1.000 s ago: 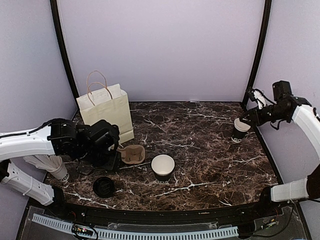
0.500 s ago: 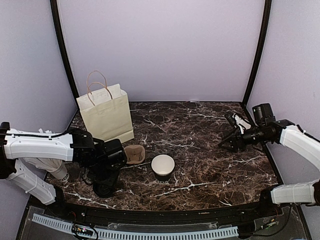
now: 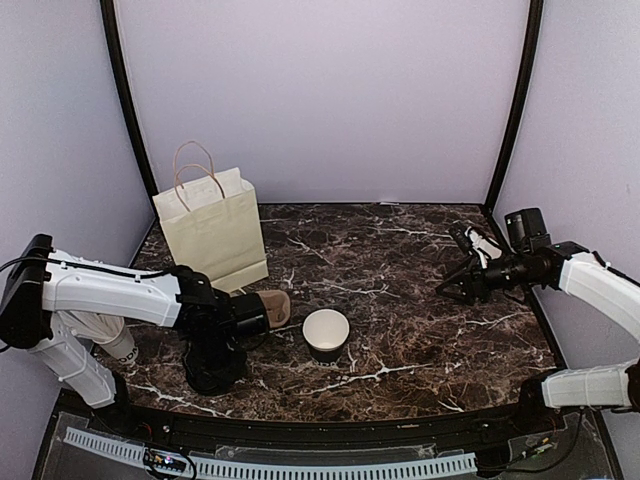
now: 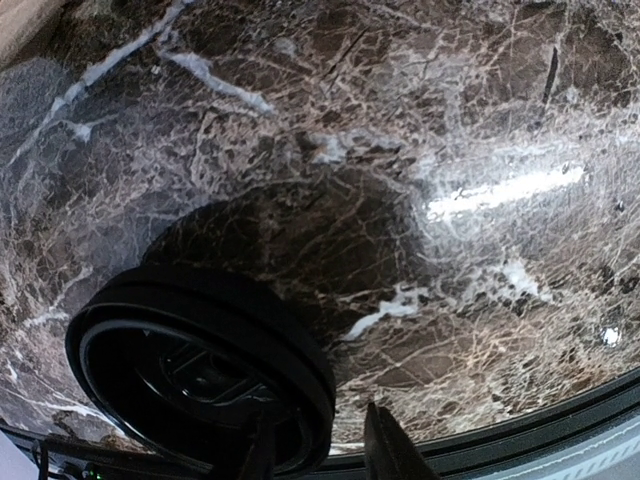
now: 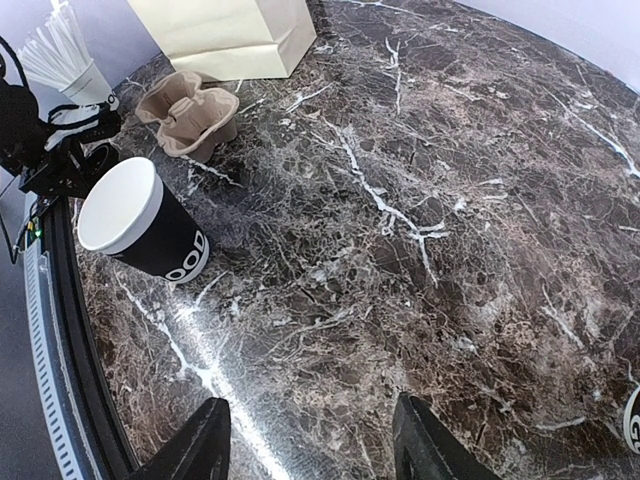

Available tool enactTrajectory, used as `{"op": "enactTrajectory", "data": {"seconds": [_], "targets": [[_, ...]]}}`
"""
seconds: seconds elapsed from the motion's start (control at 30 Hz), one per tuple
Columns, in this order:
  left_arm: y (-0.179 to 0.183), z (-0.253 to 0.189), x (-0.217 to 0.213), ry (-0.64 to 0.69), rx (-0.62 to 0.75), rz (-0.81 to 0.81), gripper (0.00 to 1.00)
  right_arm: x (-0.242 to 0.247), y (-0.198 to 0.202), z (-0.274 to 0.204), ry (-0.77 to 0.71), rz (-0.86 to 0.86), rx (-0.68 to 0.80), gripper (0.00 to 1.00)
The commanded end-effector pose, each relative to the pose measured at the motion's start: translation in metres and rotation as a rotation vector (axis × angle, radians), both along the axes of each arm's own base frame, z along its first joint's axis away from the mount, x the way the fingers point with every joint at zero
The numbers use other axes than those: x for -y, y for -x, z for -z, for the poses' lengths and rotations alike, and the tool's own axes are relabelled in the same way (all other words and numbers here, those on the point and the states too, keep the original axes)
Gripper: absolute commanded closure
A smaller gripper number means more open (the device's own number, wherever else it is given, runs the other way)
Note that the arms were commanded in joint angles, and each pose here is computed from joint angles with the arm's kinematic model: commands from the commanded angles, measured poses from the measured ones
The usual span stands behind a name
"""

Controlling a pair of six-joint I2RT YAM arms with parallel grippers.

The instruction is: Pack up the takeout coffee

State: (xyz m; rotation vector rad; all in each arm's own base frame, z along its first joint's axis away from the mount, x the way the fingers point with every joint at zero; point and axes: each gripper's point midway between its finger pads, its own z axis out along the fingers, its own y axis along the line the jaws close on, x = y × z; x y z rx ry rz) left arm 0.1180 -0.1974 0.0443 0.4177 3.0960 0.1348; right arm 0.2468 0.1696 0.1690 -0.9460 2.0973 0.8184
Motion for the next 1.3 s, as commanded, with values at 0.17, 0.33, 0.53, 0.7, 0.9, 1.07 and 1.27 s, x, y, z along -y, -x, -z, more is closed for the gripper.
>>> {"op": "enactTrajectory", "data": {"seconds": [0.17,0.33,0.53,0.7,0.9,1.07,1.27], "targets": [[-0.004,-0.002,0.01,0.022,-0.003,0.008,0.78,-0.003,-0.002,0.001,-0.012,-0.015,0.015,0.44],[-0.006,-0.005,0.013,0.029,0.0,0.015,0.87,-0.003,-0.003,0.002,-0.009,-0.011,0.011,0.45],[-0.008,-0.024,0.013,0.042,0.022,0.014,0.94,-0.003,-0.003,0.003,-0.008,-0.01,0.008,0.45],[-0.015,-0.054,0.002,0.016,0.081,0.011,0.94,-0.003,-0.003,0.004,-0.01,-0.013,0.004,0.45],[-0.032,-0.094,0.021,0.13,0.186,0.035,0.95,-0.006,-0.002,0.0,-0.025,-0.024,0.006,0.45],[-0.058,-0.145,0.074,0.391,0.334,0.105,0.96,-0.016,0.0,-0.017,-0.036,-0.065,0.033,0.46],[-0.077,-0.21,0.136,0.65,0.461,0.239,0.96,-0.04,0.0,-0.064,-0.065,-0.143,0.087,0.45]]}}
